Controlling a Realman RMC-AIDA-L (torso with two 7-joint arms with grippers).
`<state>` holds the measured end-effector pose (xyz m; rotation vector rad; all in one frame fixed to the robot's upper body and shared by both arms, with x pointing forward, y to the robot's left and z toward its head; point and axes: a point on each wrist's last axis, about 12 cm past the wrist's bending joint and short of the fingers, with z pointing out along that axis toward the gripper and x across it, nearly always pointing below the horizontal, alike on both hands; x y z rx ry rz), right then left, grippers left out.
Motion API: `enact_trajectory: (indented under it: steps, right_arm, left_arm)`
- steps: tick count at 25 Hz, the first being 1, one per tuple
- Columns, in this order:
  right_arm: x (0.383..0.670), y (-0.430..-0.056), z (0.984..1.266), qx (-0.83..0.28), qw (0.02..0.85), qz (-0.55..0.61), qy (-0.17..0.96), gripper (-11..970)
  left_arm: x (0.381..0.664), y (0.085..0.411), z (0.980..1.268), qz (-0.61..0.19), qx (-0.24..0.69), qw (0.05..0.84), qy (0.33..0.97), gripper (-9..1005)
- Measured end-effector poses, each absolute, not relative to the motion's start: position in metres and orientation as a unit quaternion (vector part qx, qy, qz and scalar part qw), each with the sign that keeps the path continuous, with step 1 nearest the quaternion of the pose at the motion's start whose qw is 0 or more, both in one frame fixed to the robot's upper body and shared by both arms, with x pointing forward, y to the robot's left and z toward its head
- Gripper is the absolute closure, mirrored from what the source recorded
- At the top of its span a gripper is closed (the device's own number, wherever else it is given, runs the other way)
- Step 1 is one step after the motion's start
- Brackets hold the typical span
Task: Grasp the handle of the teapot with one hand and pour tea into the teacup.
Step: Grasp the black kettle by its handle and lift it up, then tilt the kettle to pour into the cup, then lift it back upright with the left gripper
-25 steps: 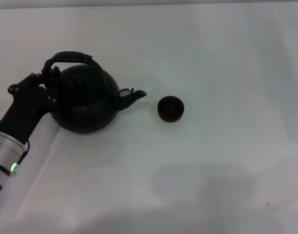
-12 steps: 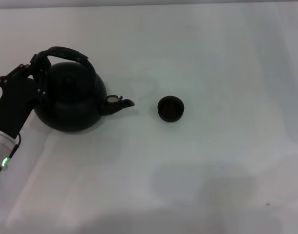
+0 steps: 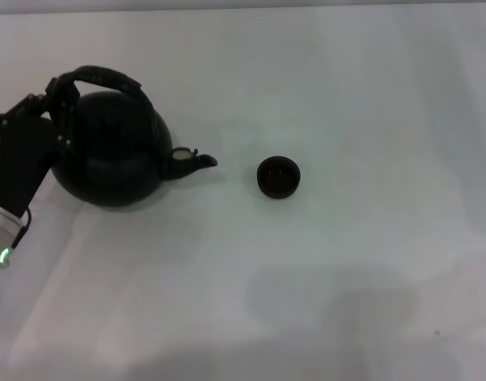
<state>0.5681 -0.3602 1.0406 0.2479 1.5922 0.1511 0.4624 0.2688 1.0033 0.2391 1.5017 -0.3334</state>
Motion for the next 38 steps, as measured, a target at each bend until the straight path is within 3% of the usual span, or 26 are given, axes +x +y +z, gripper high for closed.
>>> enact_trajectory:
  steps: [11,19,24,38]
  right_arm:
    - [0.568,-0.358,1.039,0.108,0.688,0.07,0.715,115]
    - [0.566,-0.356,1.037,0.106,0.684,0.072,0.718,115]
    - [0.565,-0.357,1.036,0.107,0.683,0.072,0.719,115]
    - [0.567,-0.355,1.037,0.104,0.684,0.072,0.718,114]
  left_arm:
    - [0.488,0.278,1.022,-0.178,0.13,0.73,0.647,863]
    - [0.523,0.28,1.042,-0.195,0.172,0.729,0.633,863]
    - [0.547,0.274,1.057,-0.198,0.218,0.725,0.623,863]
    - [0.572,0.255,1.064,-0.202,0.297,0.685,0.633,864]
